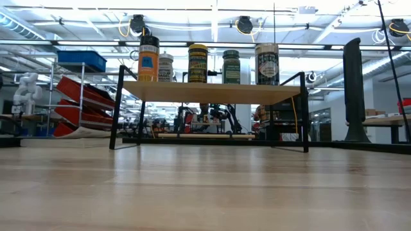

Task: Shelf spices
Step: Remove the brown seasoning bottle from the shelf

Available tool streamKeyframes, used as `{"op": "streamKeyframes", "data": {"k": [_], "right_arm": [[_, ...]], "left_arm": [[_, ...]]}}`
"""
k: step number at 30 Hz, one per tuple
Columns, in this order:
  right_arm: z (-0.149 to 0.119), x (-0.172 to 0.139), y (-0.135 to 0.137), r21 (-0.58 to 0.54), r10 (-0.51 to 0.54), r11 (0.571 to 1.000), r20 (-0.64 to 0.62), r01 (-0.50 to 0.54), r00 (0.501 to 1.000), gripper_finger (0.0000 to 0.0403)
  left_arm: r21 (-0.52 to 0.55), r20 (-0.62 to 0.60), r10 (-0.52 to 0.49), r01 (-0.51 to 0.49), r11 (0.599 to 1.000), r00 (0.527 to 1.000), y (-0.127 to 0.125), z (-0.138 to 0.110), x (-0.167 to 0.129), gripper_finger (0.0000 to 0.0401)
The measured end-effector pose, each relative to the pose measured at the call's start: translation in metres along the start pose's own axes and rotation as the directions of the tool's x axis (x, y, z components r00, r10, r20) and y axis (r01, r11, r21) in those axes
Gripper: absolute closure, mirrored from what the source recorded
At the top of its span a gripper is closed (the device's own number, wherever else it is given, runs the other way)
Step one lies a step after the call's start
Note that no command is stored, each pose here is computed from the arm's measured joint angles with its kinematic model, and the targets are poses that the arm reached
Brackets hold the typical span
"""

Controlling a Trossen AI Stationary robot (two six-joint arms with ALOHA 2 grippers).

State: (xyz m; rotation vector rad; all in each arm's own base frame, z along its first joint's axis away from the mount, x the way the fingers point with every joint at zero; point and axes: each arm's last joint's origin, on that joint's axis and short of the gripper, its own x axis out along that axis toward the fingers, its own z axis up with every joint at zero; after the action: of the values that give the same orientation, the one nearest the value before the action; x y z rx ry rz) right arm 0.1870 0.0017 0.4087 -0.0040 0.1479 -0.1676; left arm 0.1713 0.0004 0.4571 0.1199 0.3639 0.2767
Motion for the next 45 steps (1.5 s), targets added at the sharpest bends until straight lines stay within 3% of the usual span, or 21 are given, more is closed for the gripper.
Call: {"op": "streamKeyframes", "data": {"k": [6, 14, 23, 30, 35, 38, 45], "right_arm": [[0.017, -0.005, -0.006, 0.007, -0.035, 0.999, -0.020, 0.035, 0.999, 0.0403], [0.035, -0.001, -0.020, -0.065, -0.111, 0.992, -0.109, 0.104, 0.988, 0.0403], [0.087, 0.001, -0.040, -0.112, -0.201, 0.977, -0.169, 0.184, 0.965, 0.0403], [0.111, 0.015, -0.059, -0.252, -0.257, 0.949, -0.274, 0.189, 0.927, 0.0403], [0.128, 0.024, -0.078, -0.213, -0.208, 0.966, -0.308, 0.145, 0.928, 0.0403], [0.131, 0.031, -0.093, -0.209, -0.211, 0.968, -0.355, 0.142, 0.911, 0.0403], [0.106, 0.057, -0.132, -0.170, -0.204, 0.976, -0.478, 0.138, 0.854, 0.0403]], "left_arm": [[-0.021, 0.019, 0.005, -0.005, 1.000, 1.000, -0.002, -0.002, 0.007, 0.0383], [0.034, 0.084, 0.004, -0.007, 0.999, 0.996, 0.001, 0.002, -0.002, 0.0383], [0.035, 0.098, 0.004, -0.008, 0.999, 0.995, 0.002, 0.001, -0.005, 0.0383], [0.073, 0.121, 0.051, -0.060, 0.996, 0.991, -0.004, -0.028, 0.012, 0.0383], [0.052, 0.138, 0.076, -0.084, 0.995, 0.988, -0.002, -0.049, 0.008, 0.0383], [0.036, 0.162, 0.092, -0.099, 0.994, 0.983, 0.001, -0.049, 0.000, 0.0383], [-0.013, 0.196, 0.097, -0.096, 0.995, 0.976, 0.005, -0.049, -0.012, 0.0383]]}}
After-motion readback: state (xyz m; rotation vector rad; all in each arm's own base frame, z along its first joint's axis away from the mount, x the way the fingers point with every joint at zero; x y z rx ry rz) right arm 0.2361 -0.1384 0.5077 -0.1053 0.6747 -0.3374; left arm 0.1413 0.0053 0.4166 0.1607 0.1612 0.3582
